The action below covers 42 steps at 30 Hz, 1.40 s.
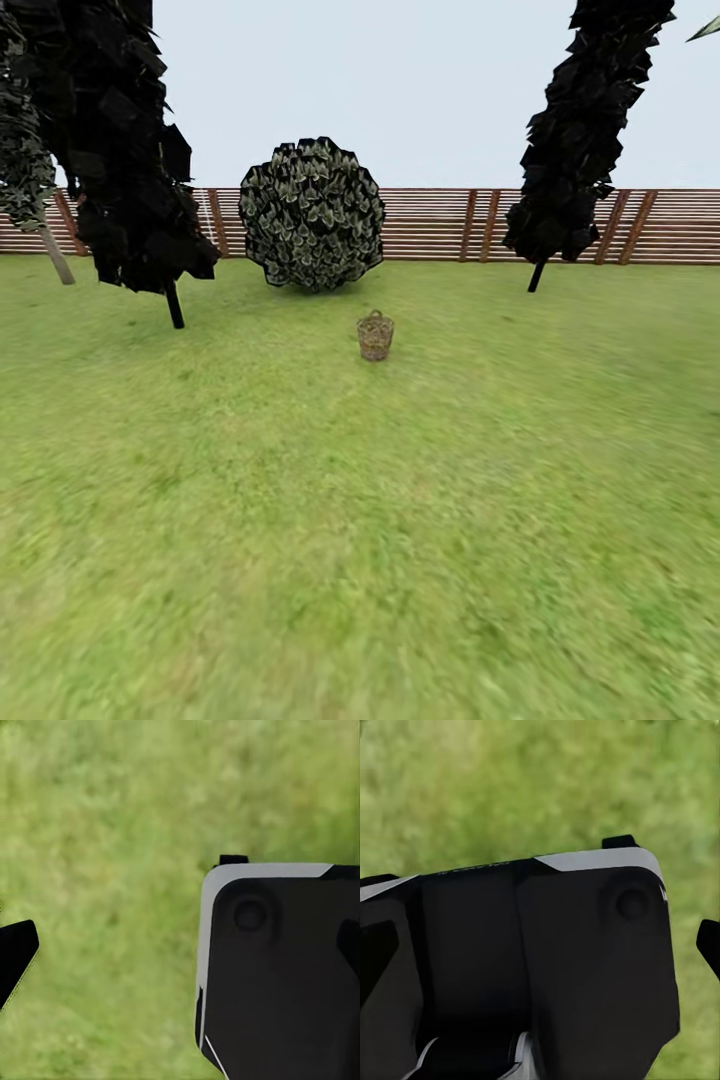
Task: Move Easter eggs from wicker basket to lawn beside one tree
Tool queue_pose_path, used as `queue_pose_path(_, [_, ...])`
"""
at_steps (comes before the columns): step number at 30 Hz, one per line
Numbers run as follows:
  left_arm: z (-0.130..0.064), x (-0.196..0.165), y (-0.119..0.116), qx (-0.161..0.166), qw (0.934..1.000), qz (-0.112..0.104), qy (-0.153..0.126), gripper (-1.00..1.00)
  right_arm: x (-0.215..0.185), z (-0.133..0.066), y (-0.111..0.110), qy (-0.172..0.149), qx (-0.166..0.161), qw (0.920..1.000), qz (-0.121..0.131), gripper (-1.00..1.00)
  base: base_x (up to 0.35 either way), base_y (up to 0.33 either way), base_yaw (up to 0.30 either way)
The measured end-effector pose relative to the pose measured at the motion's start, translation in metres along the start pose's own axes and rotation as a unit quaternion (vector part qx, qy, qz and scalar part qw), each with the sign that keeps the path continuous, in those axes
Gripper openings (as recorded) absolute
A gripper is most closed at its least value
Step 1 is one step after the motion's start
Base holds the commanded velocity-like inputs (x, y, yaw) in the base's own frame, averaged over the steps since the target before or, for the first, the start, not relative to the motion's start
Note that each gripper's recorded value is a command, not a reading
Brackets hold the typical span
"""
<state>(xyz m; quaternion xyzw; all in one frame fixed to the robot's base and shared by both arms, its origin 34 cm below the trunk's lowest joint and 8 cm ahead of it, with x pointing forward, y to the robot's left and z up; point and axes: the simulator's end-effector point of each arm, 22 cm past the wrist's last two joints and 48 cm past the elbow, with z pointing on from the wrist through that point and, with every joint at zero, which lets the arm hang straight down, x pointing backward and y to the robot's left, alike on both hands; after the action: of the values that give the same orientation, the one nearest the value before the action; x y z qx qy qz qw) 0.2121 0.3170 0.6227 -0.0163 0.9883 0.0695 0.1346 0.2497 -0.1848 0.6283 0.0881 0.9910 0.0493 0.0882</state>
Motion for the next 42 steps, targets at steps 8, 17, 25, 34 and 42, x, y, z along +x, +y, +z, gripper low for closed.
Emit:
queue_pose_path(8, [0.000, -0.001, -0.001, 0.000, 1.0000, 0.000, -0.002, 1.00, 0.000, 0.000, 0.000, 0.000, 0.000, 1.0000, 0.001, 1.00, 0.336, 0.074, 0.000])
queue_pose_path(17, [0.000, 0.000, 0.000, 0.001, 1.0000, 0.004, -0.001, 1.00, 0.000, 0.000, -0.001, 0.000, 0.001, 1.0000, 0.001, 1.00, 0.334, 0.081, 0.000])
queue_pose_path(25, [0.000, 0.001, -0.003, 0.003, 0.9999, 0.015, 0.002, 1.00, -0.005, 0.000, -0.002, -0.011, 0.001, 0.9999, 0.001, 1.00, 0.313, 0.109, 0.000])
queue_pose_path(34, [0.008, -0.042, -0.009, 0.005, 0.9995, 0.015, -0.028, 1.00, -0.008, 0.000, -0.002, -0.017, 0.002, 0.9998, 0.002, 1.00, 0.336, 0.023, 0.000])
queue_pose_path(42, [0.014, -0.084, -0.005, 0.004, 0.9983, 0.010, -0.057, 1.00, -0.008, 0.000, -0.002, -0.018, 0.002, 0.9998, 0.001, 1.00, 0.342, 0.032, 0.000])
